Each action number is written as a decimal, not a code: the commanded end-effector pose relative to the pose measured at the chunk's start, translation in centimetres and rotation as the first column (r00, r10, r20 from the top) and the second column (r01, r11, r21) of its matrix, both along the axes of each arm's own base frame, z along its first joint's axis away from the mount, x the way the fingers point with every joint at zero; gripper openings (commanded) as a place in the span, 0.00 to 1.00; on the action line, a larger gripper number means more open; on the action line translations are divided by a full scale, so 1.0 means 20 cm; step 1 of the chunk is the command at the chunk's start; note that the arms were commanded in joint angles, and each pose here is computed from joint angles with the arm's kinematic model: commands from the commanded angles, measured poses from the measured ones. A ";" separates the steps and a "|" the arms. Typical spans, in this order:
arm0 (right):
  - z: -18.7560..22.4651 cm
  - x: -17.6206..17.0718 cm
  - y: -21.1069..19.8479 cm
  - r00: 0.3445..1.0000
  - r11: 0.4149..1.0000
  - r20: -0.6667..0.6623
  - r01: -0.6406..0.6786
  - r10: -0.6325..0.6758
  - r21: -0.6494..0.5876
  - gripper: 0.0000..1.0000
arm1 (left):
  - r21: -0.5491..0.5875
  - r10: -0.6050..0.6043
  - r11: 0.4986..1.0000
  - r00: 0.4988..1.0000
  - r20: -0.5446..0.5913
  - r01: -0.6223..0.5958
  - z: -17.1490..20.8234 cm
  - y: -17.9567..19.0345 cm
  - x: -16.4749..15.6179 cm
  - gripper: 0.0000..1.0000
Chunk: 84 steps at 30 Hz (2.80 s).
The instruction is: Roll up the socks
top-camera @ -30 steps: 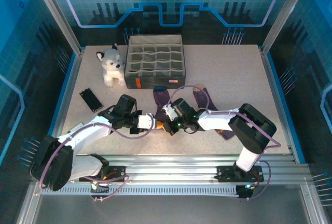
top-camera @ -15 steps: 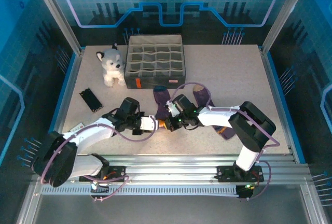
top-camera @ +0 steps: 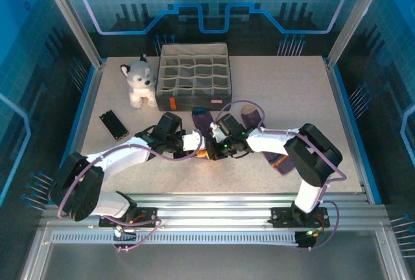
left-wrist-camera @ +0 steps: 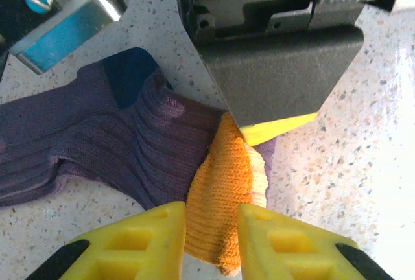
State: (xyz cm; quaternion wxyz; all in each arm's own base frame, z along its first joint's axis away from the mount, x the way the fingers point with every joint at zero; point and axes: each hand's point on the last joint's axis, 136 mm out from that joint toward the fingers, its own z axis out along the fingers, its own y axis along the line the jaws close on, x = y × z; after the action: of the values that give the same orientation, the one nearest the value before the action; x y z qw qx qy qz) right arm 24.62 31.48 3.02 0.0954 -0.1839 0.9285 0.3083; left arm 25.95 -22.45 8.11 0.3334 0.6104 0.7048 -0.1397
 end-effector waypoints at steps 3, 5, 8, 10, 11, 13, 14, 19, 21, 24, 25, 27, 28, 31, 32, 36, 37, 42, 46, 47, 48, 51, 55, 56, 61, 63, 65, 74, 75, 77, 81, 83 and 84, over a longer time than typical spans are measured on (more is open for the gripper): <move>-0.06 -0.04 -0.15 0.997 0.998 -0.076 0.023 -0.028 -0.065 0.00 | -0.141 0.221 0.963 0.973 -0.071 -0.229 0.23 -0.11 0.03 0.26; -0.06 -0.04 -0.18 0.996 0.998 -0.080 0.023 -0.028 -0.063 0.00 | -0.162 0.333 0.921 0.932 -0.145 -0.355 0.22 -0.14 0.04 0.25; -0.08 -0.04 -0.22 0.994 0.998 -0.106 0.018 -0.025 -0.064 0.00 | -0.133 0.551 0.793 0.793 -0.262 -0.595 0.17 -0.10 0.11 0.30; -0.08 -0.04 -0.24 0.993 0.998 -0.120 0.011 -0.019 -0.064 0.00 | -0.091 0.625 0.733 0.720 -0.303 -0.674 0.11 -0.07 0.12 0.33; -0.08 -0.04 -0.25 0.992 0.998 -0.122 0.008 -0.016 -0.064 0.00 | -0.084 0.633 0.723 0.706 -0.317 -0.686 0.08 -0.07 0.12 0.34; -0.07 -0.04 -0.27 0.992 0.998 -0.125 -0.002 -0.006 -0.062 0.00 | -0.103 0.637 0.708 0.695 -0.335 -0.699 0.05 -0.07 0.11 0.37; -0.06 -0.04 -0.27 0.992 0.998 -0.128 -0.008 0.001 -0.059 0.00 | -0.117 0.639 0.699 0.690 -0.341 -0.705 0.04 -0.07 0.11 0.39; -0.04 -0.07 -0.29 0.987 0.999 -0.158 -0.037 0.031 -0.034 0.00 | -0.184 0.548 0.745 0.746 -0.379 -0.641 0.02 -0.15 0.06 0.45; -0.03 -0.09 -0.28 0.984 0.998 -0.173 -0.052 0.047 -0.024 0.00 | -0.194 0.478 0.794 0.789 -0.387 -0.576 0.01 -0.19 0.02 0.45; -0.03 -0.12 -0.29 0.980 0.998 -0.190 -0.067 0.062 -0.015 0.00 | -0.225 0.368 0.858 0.858 -0.358 -0.462 0.01 -0.22 -0.05 0.45; -0.02 -0.13 -0.29 0.979 0.997 -0.193 -0.071 0.067 -0.015 0.00 | -0.231 0.361 0.863 0.867 -0.343 -0.450 0.00 -0.21 -0.06 0.46; -0.02 -0.15 -0.30 0.976 0.997 -0.203 -0.082 0.077 -0.015 0.00 | -0.226 0.356 0.869 0.874 -0.331 -0.440 -0.02 -0.19 -0.07 0.46; -0.02 -0.16 -0.30 0.975 0.996 -0.207 -0.085 0.080 -0.015 0.00 | -0.222 0.342 0.876 0.876 -0.339 -0.428 -0.03 -0.19 -0.09 0.46; -0.03 -0.19 -0.31 0.970 0.995 -0.223 -0.102 0.096 -0.018 0.00 | -0.224 0.311 0.886 0.877 -0.366 -0.407 -0.08 -0.21 -0.13 0.47; -0.03 -0.20 -0.32 0.969 0.994 -0.228 -0.106 0.099 -0.019 0.00 | -0.234 0.312 0.882 0.879 -0.360 -0.409 -0.09 -0.20 -0.14 0.48; -0.02 -0.22 -0.33 0.964 0.992 -0.240 -0.122 0.113 -0.021 0.00 | -0.324 0.252 0.886 0.931 -0.265 -0.333 -0.08 -0.19 -0.18 0.48; -0.02 -0.22 -0.33 0.963 0.992 -0.241 -0.126 0.117 -0.023 0.00 | -0.333 0.244 0.888 0.939 -0.241 -0.316 -0.08 -0.19 -0.18 0.48; -0.02 -0.22 -0.33 0.959 0.989 -0.249 -0.145 0.133 -0.031 0.00 | -0.325 0.200 0.909 0.957 -0.212 -0.262 -0.09 -0.21 -0.18 0.48; -0.01 -0.21 -0.32 0.960 0.989 -0.246 -0.144 0.133 -0.026 0.00 | -0.350 0.156 0.909 0.963 -0.220 -0.227 -0.10 -0.25 -0.19 0.47; -0.01 -0.21 -0.32 0.960 0.989 -0.245 -0.144 0.134 -0.024 0.00 | -0.354 0.144 0.910 0.965 -0.218 -0.216 -0.10 -0.26 -0.20 0.47; 0.00 -0.21 -0.32 0.960 0.989 -0.245 -0.143 0.133 -0.024 0.00 | -0.355 0.136 0.911 0.966 -0.221 -0.209 -0.10 -0.27 -0.20 0.47; 0.00 -0.20 -0.31 0.959 0.989 -0.248 -0.144 0.134 -0.022 0.00 | -0.345 0.122 0.918 0.966 -0.226 -0.196 -0.12 -0.28 -0.21 0.47; -0.01 -0.21 -0.31 0.955 0.988 -0.261 -0.151 0.141 -0.019 0.00 | -0.342 0.102 0.922 0.965 -0.242 -0.183 -0.13 -0.30 -0.21 0.44; -0.01 -0.21 -0.31 0.954 0.988 -0.264 -0.151 0.141 -0.017 0.00 | -0.338 0.100 0.923 0.963 -0.249 -0.183 -0.14 -0.31 -0.21 0.43; -0.01 -0.22 -0.31 0.952 0.988 -0.271 -0.153 0.144 -0.010 0.00 | -0.325 0.111 0.924 0.956 -0.272 -0.200 -0.16 -0.32 -0.19 0.40; -0.01 -0.22 -0.31 0.951 0.988 -0.274 -0.152 0.145 -0.007 0.00 | -0.314 0.111 0.927 0.950 -0.293 -0.205 -0.18 -0.32 -0.19 0.37; -0.01 -0.22 -0.30 0.951 0.988 -0.273 -0.154 0.147 -0.002 0.00 | -0.301 0.107 0.931 0.944 -0.313 -0.205 -0.19 -0.33 -0.20 0.32; -0.01 -0.22 -0.31 0.952 0.987 -0.268 -0.157 0.147 -0.016 0.00 | -0.279 0.167 0.928 0.946 -0.276 -0.246 -0.17 -0.27 -0.20 0.35; -0.01 -0.22 -0.32 0.953 0.987 -0.263 -0.158 0.148 -0.020 0.00 | -0.297 0.174 0.924 0.955 -0.242 -0.243 -0.15 -0.25 -0.19 0.38; -0.01 -0.22 -0.33 0.955 0.986 -0.257 -0.162 0.149 -0.031 0.00 | -0.325 0.166 0.921 0.971 -0.175 -0.216 -0.10 -0.22 -0.21 0.40; -0.03 -0.24 -0.35 0.954 0.983 -0.255 -0.177 0.158 -0.053 0.00 | -0.351 0.097 0.928 0.990 -0.099 -0.126 -0.02 -0.22 -0.25 0.43; -0.03 -0.24 -0.36 0.953 0.982 -0.255 -0.182 0.162 -0.055 0.00 | -0.347 0.010 0.937 0.997 -0.074 -0.035 -0.01 -0.24 -0.30 0.43; -0.03 -0.24 -0.36 0.953 0.981 -0.254 -0.185 0.166 -0.056 0.00 | -0.343 0.000 0.939 0.997 -0.071 -0.024 0.00 -0.25 -0.30 0.43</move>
State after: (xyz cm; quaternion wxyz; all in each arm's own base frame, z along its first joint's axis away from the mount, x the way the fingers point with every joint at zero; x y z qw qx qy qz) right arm 20.37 25.56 2.80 -0.0402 -0.2298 0.9186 0.3190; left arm 21.17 -26.85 7.67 0.4103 0.4842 0.7224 -0.2747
